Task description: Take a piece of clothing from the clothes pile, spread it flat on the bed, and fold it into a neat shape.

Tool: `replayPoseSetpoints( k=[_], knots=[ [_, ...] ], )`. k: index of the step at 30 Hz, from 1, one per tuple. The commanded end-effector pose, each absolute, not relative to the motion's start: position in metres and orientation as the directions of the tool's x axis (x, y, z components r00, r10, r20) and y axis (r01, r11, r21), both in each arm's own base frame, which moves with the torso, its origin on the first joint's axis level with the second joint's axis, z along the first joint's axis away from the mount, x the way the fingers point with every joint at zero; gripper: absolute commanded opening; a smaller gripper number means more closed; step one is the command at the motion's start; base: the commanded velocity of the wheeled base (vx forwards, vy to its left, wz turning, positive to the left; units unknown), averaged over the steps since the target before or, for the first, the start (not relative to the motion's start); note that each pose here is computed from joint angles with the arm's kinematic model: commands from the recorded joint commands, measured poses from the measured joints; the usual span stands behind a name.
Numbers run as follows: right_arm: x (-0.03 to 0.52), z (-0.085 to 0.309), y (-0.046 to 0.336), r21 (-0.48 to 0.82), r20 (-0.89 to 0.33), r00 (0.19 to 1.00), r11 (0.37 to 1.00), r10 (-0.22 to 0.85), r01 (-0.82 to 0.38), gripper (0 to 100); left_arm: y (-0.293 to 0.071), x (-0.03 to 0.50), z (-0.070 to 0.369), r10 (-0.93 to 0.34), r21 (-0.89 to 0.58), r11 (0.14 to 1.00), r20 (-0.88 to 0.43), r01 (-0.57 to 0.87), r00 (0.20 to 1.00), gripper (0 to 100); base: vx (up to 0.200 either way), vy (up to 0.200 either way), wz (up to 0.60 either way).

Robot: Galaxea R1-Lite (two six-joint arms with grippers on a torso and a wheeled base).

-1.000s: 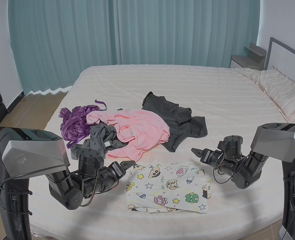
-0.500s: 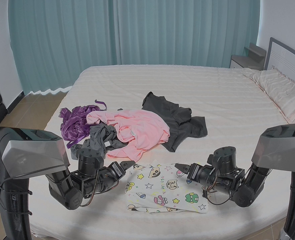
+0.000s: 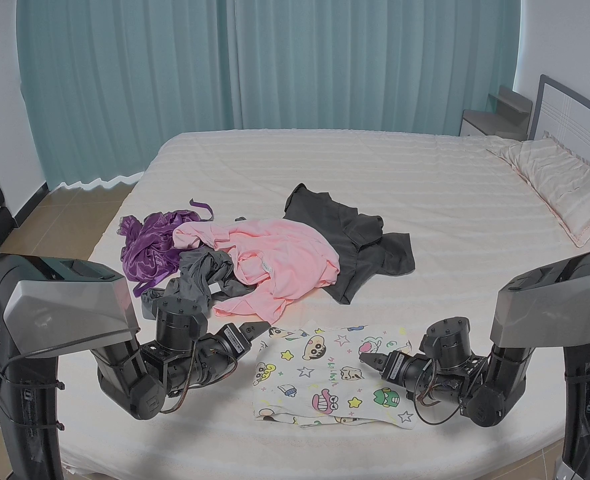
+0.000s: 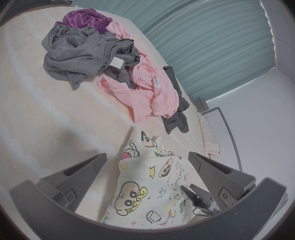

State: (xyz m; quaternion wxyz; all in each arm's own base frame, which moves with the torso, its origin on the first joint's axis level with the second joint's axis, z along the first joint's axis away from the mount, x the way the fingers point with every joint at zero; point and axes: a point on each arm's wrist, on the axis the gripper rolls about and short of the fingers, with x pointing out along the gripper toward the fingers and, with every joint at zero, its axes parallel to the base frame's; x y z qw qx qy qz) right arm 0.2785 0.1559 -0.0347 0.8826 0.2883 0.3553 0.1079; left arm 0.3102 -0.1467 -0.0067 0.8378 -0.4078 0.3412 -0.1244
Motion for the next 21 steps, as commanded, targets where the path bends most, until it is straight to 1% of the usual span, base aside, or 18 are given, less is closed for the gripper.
replayPoseSetpoints(
  k=[1,6,8,10,12,13,14,17,19,20,21],
  knots=[
    [0.277,-0.022,0.153,0.604,-0.522,0.751,0.797,0.404,-0.009,100,-0.146,0.31,-0.006,-0.487,-0.769,0.636,-0.469,-0.069,0.737,100,0.0,0.0,0.0],
    [0.274,0.004,0.15,0.627,-0.455,0.789,0.778,0.413,-0.046,100,-0.145,0.31,-0.001,-0.487,-0.774,0.63,-0.456,-0.062,0.744,100,0.0,0.0,0.0],
    [0.27,0.02,0.138,0.629,-0.426,0.818,0.776,0.387,-0.039,100,-0.144,0.308,0.014,-0.492,-0.785,0.618,-0.421,-0.035,0.762,100,0.0,0.0,0.0],
    [0.264,0.031,0.125,0.614,-0.413,0.838,0.789,0.357,-0.033,100,-0.142,0.306,0.027,-0.494,-0.792,0.611,-0.394,-0.013,0.776,100,0.0,0.0,0.0],
    [0.264,0.031,0.125,0.614,-0.413,0.838,0.789,0.357,-0.033,100,-0.142,0.306,0.027,-0.494,-0.792,0.611,-0.394,-0.013,0.776,100,0.0,0.0,0.0],
    [0.247,0.046,0.106,0.575,-0.4,0.863,0.818,0.309,-0.027,100,-0.138,0.302,0.049,-0.489,-0.786,0.617,-0.346,0.037,0.801,100,0.0,0.0,0.0],
    [0.239,0.053,0.1,0.564,-0.387,0.873,0.825,0.298,-0.031,100,-0.133,0.301,0.055,-0.477,-0.78,0.624,-0.332,0.048,0.814,100,0.0,0.0,0.0],
    [0.21,0.074,0.084,0.558,-0.314,0.91,0.828,0.272,-0.056,100,-0.118,0.294,0.08,-0.414,-0.739,0.669,-0.281,0.08,0.866,100,0.0,0.0,0.0],
    [0.193,0.083,0.077,0.551,-0.274,0.922,0.831,0.273,-0.082,100,-0.111,0.285,0.091,-0.378,-0.716,0.693,-0.265,0.081,0.887,100,0.0,0.0,0.0],
    [0.193,0.083,0.077,0.551,-0.274,0.922,0.831,0.273,-0.082,100,-0.111,0.285,0.091,-0.378,-0.716,0.693,-0.265,0.081,0.887,100,0.0,0.0,0.0],
    [0.172,0.096,0.067,0.535,-0.219,0.938,0.837,0.269,-0.115,100,-0.1,0.269,0.11,-0.336,-0.691,0.717,-0.233,0.088,0.913,100,0.0,0.0,0.0]
  ],
)
